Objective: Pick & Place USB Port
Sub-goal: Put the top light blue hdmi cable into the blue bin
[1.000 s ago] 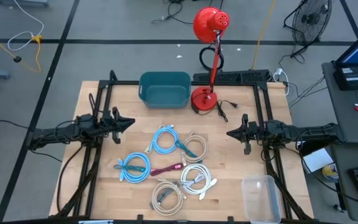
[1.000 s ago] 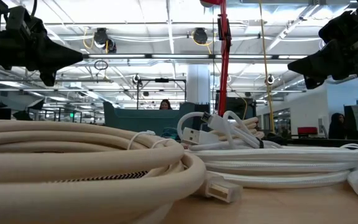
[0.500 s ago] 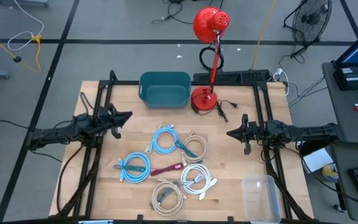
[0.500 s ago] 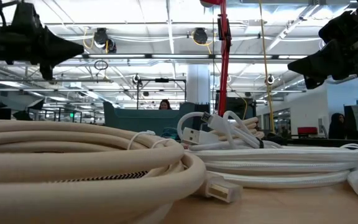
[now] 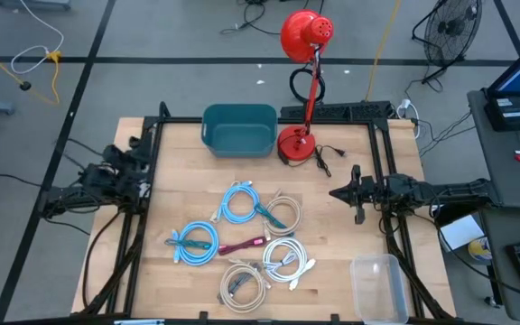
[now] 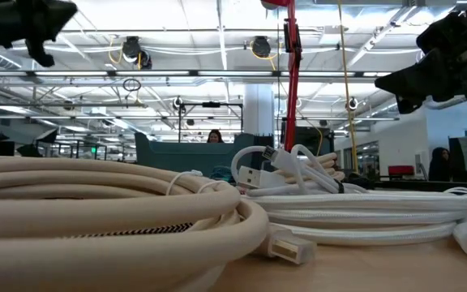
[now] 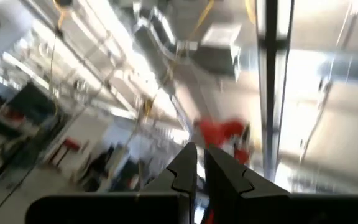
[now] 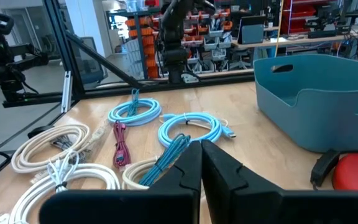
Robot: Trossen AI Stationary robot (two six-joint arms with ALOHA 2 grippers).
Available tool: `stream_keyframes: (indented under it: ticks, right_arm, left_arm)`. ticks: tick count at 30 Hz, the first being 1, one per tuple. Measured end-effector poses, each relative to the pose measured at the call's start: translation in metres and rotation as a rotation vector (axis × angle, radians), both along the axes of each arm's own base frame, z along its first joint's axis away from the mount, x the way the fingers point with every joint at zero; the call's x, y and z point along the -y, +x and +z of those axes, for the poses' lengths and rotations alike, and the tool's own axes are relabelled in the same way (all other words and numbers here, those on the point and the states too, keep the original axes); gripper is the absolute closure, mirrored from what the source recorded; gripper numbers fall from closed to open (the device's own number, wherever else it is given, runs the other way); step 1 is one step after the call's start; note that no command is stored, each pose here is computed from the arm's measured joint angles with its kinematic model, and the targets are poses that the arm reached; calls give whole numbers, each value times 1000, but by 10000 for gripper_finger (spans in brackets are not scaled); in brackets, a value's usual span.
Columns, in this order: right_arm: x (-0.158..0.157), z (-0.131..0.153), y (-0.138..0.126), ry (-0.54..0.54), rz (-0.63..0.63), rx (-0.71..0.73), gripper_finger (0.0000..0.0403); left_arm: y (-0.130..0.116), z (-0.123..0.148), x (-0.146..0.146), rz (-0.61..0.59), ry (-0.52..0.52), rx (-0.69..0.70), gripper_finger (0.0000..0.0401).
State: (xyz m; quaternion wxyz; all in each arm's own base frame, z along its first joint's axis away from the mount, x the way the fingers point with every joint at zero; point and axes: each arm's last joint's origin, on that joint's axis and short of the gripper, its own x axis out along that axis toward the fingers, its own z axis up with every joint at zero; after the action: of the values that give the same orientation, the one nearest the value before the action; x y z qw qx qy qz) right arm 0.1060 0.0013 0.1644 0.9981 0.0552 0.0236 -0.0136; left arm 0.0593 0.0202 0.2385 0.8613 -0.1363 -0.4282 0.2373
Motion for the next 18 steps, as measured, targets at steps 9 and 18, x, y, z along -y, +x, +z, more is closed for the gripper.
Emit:
stream_keyframes:
  ticks: [9, 18]
  right_arm:
    - [3, 52, -13, -59, -128, 555, 403]
    - [2, 84, -37, -161, -118, 990, 403]
  left_arm:
    - [-1, 5, 3, -47, 81, 0, 368]
    - [14, 44, 11, -361, 249, -103, 368]
